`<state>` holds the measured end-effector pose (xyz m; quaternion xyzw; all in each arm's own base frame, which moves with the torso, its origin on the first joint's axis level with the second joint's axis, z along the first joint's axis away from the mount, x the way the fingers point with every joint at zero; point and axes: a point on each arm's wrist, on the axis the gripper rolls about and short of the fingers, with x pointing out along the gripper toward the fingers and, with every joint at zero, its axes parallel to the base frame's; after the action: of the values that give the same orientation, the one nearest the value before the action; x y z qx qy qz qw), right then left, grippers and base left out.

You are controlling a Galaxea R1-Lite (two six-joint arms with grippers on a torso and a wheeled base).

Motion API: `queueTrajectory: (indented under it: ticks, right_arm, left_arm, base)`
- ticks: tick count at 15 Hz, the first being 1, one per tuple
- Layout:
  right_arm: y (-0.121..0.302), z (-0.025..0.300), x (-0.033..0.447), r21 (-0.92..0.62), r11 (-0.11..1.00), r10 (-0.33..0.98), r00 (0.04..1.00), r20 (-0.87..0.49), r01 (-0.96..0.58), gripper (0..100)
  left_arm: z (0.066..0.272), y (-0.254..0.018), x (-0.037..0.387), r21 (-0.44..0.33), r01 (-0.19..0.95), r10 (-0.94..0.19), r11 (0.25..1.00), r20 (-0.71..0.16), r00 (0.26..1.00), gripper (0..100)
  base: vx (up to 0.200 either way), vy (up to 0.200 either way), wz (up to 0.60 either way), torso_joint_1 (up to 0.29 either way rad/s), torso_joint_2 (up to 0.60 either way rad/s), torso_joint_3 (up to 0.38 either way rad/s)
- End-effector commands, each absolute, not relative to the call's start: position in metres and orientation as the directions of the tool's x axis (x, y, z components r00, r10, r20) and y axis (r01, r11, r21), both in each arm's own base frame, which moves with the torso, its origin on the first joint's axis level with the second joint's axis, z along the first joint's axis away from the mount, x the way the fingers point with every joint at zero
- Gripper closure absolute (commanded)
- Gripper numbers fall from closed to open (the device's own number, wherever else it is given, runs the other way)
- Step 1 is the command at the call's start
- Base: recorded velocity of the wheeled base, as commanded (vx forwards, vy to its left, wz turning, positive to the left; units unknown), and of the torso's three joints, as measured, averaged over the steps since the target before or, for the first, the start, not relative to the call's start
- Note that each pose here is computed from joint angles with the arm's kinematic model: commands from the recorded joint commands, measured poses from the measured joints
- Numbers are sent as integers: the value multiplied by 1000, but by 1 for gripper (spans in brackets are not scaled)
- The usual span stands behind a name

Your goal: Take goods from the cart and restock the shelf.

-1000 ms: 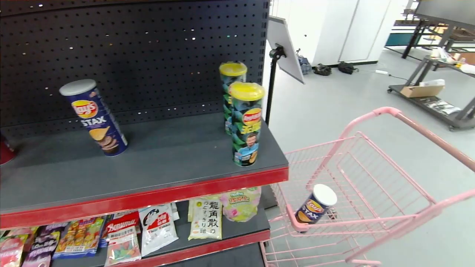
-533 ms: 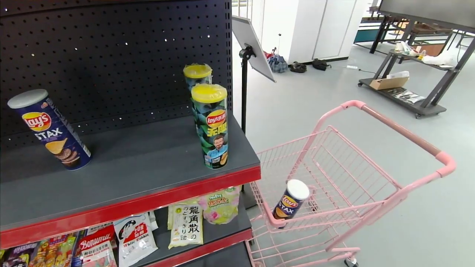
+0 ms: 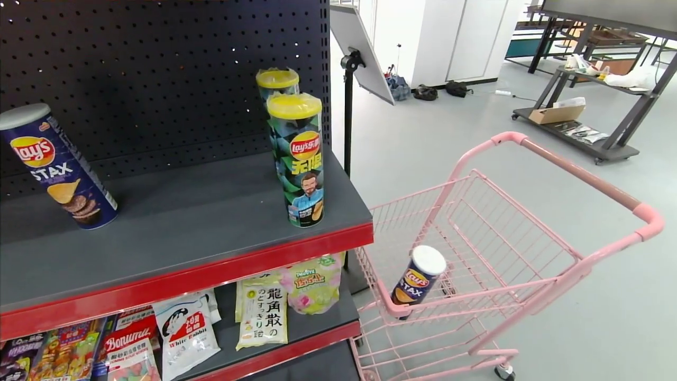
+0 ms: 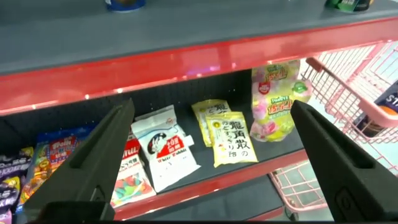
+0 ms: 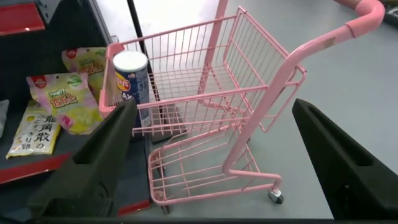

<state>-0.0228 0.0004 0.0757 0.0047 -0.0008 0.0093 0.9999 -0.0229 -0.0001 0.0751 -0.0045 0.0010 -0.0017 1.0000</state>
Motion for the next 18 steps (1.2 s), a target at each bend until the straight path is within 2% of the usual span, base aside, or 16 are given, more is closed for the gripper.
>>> queueTrajectory:
  ticks: [1,11,15,16,17,18]
  right_arm:
    - [0,76,-23,9,1000,18,1000,2,-18,0]
    - [0,76,-23,5,1000,18,1000,2,-18,0]
    - [0,76,-23,-12,1000,20,1000,2,-20,0]
    - [1,86,-25,-19,999,28,999,34,-27,0]
    - [1,178,-13,95,994,55,998,34,-58,0]
    - [1,219,10,221,974,60,998,-2,-58,0]
  left_arm:
    - [75,0,-23,-9,3,-3,1000,-3,1000,0]
    - [75,0,-23,-11,3,-3,1000,-3,1000,0]
    - [75,0,-23,-11,3,-3,1000,-3,1000,0]
    - [75,0,-23,-11,3,-3,1000,-3,1000,0]
    - [75,0,-23,-11,3,-3,1000,-3,1000,0]
    - [75,0,-23,-11,3,-3,1000,-3,1000,0]
  base:
    - [0,0,0,-134,383,242]
    - [0,0,0,-161,484,316]
    - [0,0,0,-51,183,130]
    - [0,0,0,0,0,0]
    - [0,0,0,0,0,0]
    - [0,0,0,0,0,0]
